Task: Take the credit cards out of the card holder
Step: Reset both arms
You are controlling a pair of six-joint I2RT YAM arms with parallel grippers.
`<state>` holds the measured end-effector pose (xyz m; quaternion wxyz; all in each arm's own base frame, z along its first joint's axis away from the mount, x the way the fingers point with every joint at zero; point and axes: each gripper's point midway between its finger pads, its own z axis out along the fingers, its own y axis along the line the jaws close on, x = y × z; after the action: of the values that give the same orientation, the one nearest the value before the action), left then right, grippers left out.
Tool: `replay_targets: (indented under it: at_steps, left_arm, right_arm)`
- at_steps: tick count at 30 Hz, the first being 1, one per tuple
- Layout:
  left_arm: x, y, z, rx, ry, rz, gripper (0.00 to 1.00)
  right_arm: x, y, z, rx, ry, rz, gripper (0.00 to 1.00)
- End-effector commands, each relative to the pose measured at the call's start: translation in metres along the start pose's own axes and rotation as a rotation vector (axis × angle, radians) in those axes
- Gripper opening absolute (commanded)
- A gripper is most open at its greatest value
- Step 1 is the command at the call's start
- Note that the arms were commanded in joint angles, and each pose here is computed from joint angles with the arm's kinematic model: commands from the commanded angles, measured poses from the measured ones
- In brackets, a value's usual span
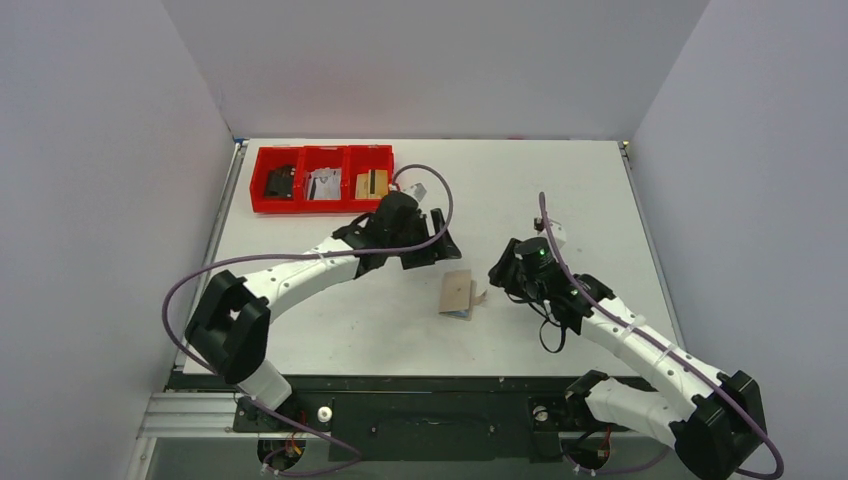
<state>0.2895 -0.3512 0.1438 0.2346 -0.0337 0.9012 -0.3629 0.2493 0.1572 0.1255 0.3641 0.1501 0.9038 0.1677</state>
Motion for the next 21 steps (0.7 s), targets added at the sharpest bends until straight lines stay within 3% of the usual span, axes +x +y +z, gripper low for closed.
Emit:
replay_targets:
  at_steps: [1, 6, 11, 21]
  left_arm:
    - [-0.047, -0.007, -0.055, -0.004, -0.133, 0.121, 0.7]
    - [-0.074, 0.02, -0.095, -0.086, -0.221, 0.166, 0.7]
    - [-0.087, 0.047, -0.128, -0.178, -0.28, 0.183, 0.7]
    - [-0.1, 0.066, -0.152, -0.223, -0.325, 0.173, 0.7]
  right_arm:
    - [-0.036, 0.023, -0.017, -0.068, -0.089, 0.025, 0.48]
    - [-0.061, 0.035, -0.028, -0.1, -0.156, 0.038, 0.65]
    - [-0.082, 0.046, -0.035, -0.129, -0.208, 0.048, 0.7]
    - [-0.108, 0.064, -0.039, -0.163, -0.265, 0.053, 0.73]
